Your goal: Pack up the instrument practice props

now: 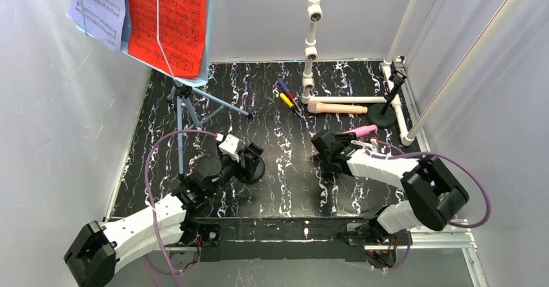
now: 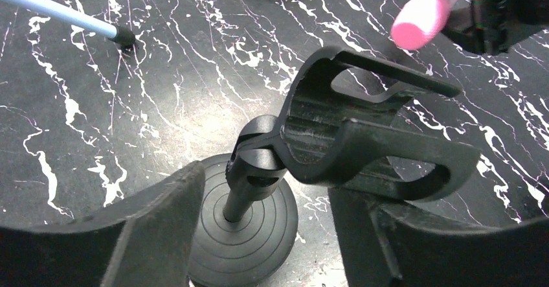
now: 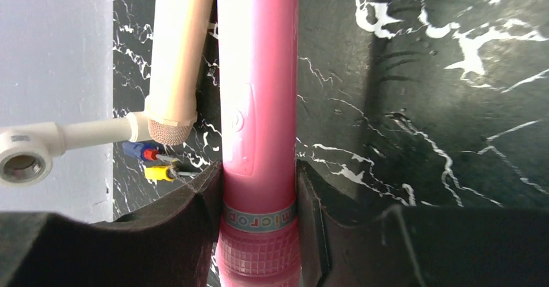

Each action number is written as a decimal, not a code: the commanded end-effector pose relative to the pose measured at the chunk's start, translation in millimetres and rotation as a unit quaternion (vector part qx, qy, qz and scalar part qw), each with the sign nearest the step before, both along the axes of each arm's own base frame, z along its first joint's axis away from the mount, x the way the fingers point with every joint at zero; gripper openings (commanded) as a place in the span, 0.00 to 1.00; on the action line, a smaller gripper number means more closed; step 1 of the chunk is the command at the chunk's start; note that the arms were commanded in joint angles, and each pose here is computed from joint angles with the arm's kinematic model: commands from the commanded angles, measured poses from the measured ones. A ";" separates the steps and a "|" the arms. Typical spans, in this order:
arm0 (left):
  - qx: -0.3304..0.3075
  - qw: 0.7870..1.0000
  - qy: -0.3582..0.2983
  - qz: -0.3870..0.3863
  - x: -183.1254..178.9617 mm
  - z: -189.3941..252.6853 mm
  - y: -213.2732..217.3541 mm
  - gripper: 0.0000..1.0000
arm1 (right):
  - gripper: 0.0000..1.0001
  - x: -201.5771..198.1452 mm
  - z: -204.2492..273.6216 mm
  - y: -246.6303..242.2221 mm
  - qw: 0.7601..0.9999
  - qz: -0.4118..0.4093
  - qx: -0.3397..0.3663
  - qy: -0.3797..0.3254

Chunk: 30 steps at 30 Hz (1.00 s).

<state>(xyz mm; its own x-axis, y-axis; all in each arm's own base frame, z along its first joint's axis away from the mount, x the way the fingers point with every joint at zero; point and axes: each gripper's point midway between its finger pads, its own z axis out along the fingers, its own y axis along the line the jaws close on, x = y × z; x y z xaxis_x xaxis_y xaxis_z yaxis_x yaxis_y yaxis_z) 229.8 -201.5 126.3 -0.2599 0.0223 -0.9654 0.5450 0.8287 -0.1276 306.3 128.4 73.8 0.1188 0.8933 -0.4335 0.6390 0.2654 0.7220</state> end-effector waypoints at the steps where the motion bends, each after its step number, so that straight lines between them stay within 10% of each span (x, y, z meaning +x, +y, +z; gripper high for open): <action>1: -0.020 1.000 -0.018 -0.005 -2.0 14.1 -1.2 0.72 | 0.11 32.6 8.9 13.7 0.998 -0.024 0.053 -0.027; 6: -0.035 0.999 -0.026 -0.005 -5.6 19.8 1.6 0.96 | 0.20 51.0 1.0 11.2 0.996 -0.056 0.061 -0.019; 30: -0.083 0.994 -0.072 -0.004 -15.4 42.1 12.7 0.98 | 0.66 99.5 -39.8 21.0 0.996 -0.063 0.062 0.029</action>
